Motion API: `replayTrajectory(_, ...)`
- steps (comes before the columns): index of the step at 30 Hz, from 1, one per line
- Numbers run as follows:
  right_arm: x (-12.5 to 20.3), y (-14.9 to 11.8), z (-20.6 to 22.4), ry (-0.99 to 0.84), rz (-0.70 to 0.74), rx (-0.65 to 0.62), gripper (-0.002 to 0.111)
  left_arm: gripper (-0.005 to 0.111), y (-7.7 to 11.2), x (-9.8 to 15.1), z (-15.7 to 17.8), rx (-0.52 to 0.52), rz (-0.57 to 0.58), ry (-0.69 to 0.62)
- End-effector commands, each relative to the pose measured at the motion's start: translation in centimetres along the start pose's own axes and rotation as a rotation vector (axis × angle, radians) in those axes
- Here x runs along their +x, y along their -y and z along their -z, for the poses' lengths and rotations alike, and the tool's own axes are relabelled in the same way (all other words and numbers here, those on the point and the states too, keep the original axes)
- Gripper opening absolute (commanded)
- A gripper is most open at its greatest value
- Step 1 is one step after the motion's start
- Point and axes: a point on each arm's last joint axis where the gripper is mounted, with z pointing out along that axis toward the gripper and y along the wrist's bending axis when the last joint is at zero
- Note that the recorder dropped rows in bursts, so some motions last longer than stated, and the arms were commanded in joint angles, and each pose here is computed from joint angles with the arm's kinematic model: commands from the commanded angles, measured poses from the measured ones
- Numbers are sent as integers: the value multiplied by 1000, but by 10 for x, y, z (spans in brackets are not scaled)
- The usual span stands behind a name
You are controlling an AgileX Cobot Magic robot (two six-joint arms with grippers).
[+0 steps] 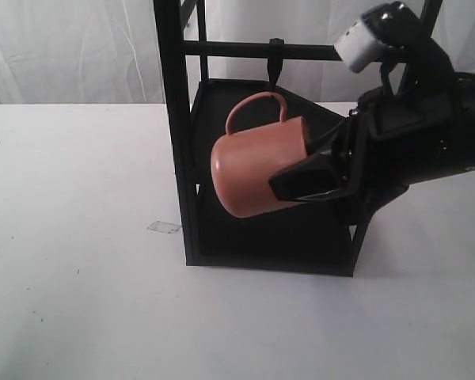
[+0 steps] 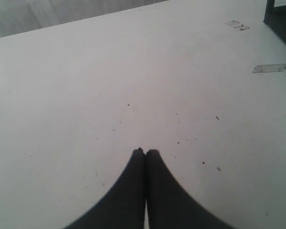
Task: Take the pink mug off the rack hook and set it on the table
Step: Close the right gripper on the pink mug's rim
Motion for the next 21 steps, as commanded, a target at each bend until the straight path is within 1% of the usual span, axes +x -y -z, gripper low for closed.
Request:
replayTrajectory(1,0,-4,0,2,36,-47,45,0,0,1,0,-1,2,4)
replayTrajectory(12,0,2,-7,19,-9,-44,44,0,0,1,0,-1,2,4)
replayTrajectory(15,-1,2,-10,32,-20,-63,41,0,0,1,0,-1,2,4)
replayTrajectory(21,0,3,-11,27,-13,-54,29,0,0,1,0,-1,2,4)
